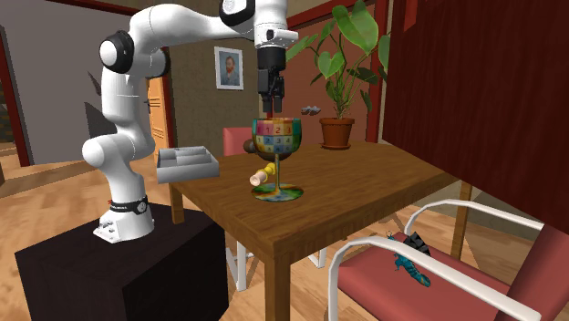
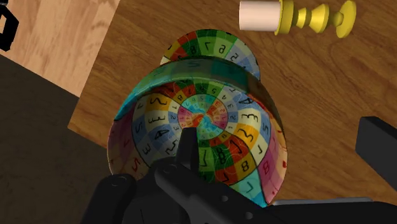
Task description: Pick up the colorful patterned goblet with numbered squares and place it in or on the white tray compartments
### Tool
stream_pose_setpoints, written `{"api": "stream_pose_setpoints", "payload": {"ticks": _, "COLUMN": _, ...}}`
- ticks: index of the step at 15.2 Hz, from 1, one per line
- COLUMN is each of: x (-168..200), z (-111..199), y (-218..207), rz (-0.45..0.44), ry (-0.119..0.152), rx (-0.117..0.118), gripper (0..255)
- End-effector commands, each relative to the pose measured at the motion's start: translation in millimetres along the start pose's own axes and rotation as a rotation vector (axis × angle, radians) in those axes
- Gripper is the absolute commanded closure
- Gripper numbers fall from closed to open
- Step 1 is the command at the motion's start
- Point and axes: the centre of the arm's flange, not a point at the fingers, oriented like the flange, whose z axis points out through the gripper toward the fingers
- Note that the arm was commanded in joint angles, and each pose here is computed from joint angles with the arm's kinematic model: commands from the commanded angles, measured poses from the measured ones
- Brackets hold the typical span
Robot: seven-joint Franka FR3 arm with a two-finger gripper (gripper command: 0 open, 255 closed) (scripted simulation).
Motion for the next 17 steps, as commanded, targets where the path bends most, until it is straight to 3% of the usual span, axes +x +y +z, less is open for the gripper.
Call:
{"api": "stream_pose_setpoints", "payload": {"ticks": 1, "x": 17, "z": 2, "y": 0, "rz": -0.008, "ry": -0.007, "rx": -0.009, "gripper": 0}}
{"api": "stream_pose_setpoints", "payload": {"ticks": 8, "x": 16, "z": 42, "y": 1, "rz": -0.008, "ry": -0.007, "rx": -0.009, "gripper": 0}}
{"api": "stream_pose_setpoints", "payload": {"ticks": 16, "x": 16, "z": 42, "y": 1, "rz": -0.008, "ry": -0.007, "rx": -0.009, "gripper": 0}}
{"api": "stream_pose_setpoints", "payload": {"ticks": 17, "x": 16, "z": 42, "y": 1, "rz": -0.008, "ry": -0.007, "rx": -0.009, "gripper": 255}}
